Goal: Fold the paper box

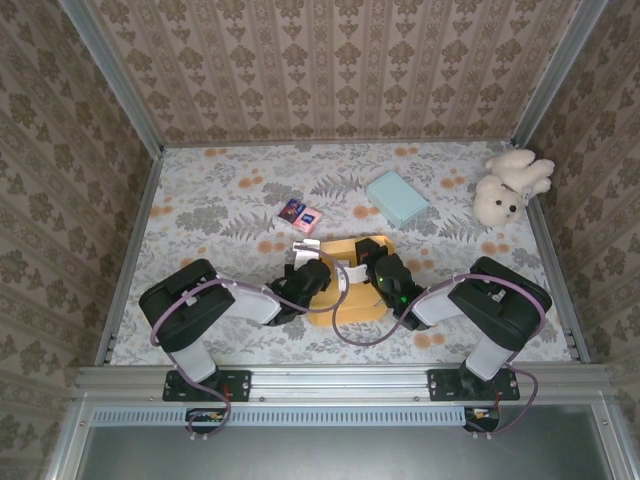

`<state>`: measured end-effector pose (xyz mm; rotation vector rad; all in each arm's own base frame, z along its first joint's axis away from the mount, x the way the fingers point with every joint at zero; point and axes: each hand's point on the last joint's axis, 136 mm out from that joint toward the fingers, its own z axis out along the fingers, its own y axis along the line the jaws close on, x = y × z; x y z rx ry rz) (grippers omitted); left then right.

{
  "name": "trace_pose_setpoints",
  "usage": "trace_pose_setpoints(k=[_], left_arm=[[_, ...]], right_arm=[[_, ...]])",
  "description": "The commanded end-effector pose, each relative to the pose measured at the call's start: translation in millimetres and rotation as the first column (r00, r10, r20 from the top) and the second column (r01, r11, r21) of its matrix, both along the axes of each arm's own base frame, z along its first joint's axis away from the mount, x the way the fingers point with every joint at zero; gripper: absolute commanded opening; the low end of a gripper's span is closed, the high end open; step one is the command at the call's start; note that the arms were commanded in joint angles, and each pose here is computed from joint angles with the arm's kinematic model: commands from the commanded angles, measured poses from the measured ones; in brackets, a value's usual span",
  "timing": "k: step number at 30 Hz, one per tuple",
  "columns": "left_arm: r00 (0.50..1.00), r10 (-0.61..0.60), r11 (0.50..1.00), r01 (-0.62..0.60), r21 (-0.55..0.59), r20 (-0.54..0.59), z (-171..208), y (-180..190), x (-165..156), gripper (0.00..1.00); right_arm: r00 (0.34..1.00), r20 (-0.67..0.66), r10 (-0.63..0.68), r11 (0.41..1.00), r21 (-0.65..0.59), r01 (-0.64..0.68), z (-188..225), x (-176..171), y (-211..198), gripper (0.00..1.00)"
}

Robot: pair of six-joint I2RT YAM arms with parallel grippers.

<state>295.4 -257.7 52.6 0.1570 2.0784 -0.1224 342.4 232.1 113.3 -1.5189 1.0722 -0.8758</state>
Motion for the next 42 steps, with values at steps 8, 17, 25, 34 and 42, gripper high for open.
trace_pose_setpoints(k=[8, 17, 25, 34, 42], left_arm=[[0.936, 0.351, 0.911, -0.343, 0.228, 0.008, -20.1, 91.5, 8.9, 0.05], [0.879, 0.475, 0.835, -0.464, 0.297, 0.04, -22.4, 116.6, 8.7, 0.0], [0.933, 0.36, 0.913, -0.348, 0.215, -0.018, -22.2, 91.1, 13.3, 0.12], [0.972, 0.229, 0.967, -0.222, 0.122, -0.049, -5.5, 61.0, 2.5, 0.38], [0.994, 0.09, 0.996, -0.09, -0.006, -0.069, 19.0, 49.3, -19.2, 0.54]], right_arm=[[0.995, -0.088, -0.046, 0.998, -0.052, 0.042, -28.5, -2.1, -11.8, 0.0], [0.994, -0.096, -0.057, 0.998, -0.04, 0.054, -29.5, -1.8, -13.3, 0.0], [0.99, -0.121, -0.069, 0.998, -0.009, 0.069, -32.0, -0.8, -12.6, 0.0], [0.985, -0.132, -0.115, 0.993, 0.003, 0.116, -34.5, 3.9, -16.5, 0.0], [0.979, -0.155, -0.132, 0.991, 0.013, 0.136, -36.6, 4.8, -17.8, 0.0]])
